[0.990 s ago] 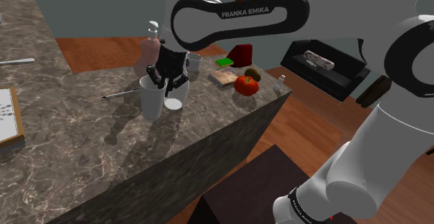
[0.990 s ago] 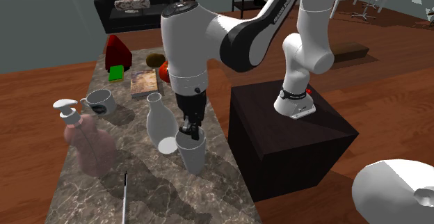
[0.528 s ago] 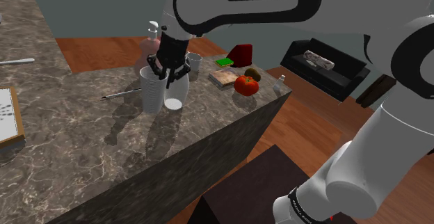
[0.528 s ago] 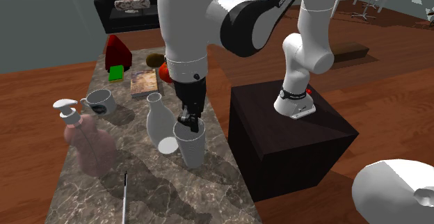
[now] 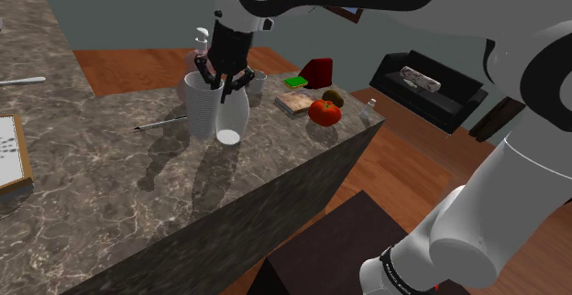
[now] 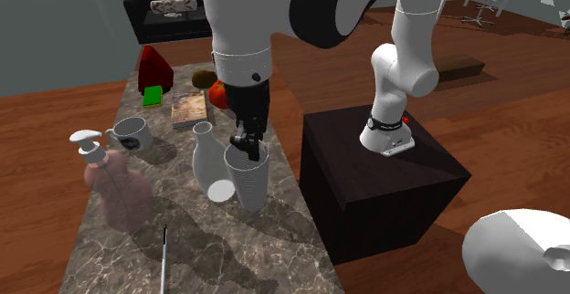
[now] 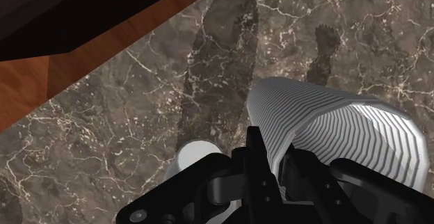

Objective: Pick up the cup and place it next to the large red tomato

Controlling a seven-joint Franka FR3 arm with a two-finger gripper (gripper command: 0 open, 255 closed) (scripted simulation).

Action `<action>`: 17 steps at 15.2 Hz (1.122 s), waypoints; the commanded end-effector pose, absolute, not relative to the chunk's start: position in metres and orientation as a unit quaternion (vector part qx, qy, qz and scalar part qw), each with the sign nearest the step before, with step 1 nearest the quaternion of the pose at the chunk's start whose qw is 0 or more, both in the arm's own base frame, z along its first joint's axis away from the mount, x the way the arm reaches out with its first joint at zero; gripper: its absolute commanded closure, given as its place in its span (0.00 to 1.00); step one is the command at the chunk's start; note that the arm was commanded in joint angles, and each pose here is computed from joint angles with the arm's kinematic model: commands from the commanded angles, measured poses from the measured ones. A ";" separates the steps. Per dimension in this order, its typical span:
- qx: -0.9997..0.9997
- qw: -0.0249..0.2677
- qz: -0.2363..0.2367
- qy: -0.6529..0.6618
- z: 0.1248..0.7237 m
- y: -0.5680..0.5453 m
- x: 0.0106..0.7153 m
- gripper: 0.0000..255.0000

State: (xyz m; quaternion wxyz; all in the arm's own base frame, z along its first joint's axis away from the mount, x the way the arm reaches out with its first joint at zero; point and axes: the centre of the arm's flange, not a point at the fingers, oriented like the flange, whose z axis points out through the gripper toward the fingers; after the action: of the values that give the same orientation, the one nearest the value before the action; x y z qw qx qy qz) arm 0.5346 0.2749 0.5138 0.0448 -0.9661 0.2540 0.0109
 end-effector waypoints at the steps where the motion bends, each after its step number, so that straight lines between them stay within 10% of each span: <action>1: -0.966 0.045 0.011 0.254 0.526 0.275 0.535 1.00; 17: -0.966 0.045 0.011 0.254 0.596 0.249 0.535 1.00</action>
State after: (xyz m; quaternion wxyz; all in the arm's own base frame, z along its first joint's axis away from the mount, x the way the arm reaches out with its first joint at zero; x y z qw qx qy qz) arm 0.5342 0.2590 0.5953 0.0447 -0.9660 0.2542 0.0109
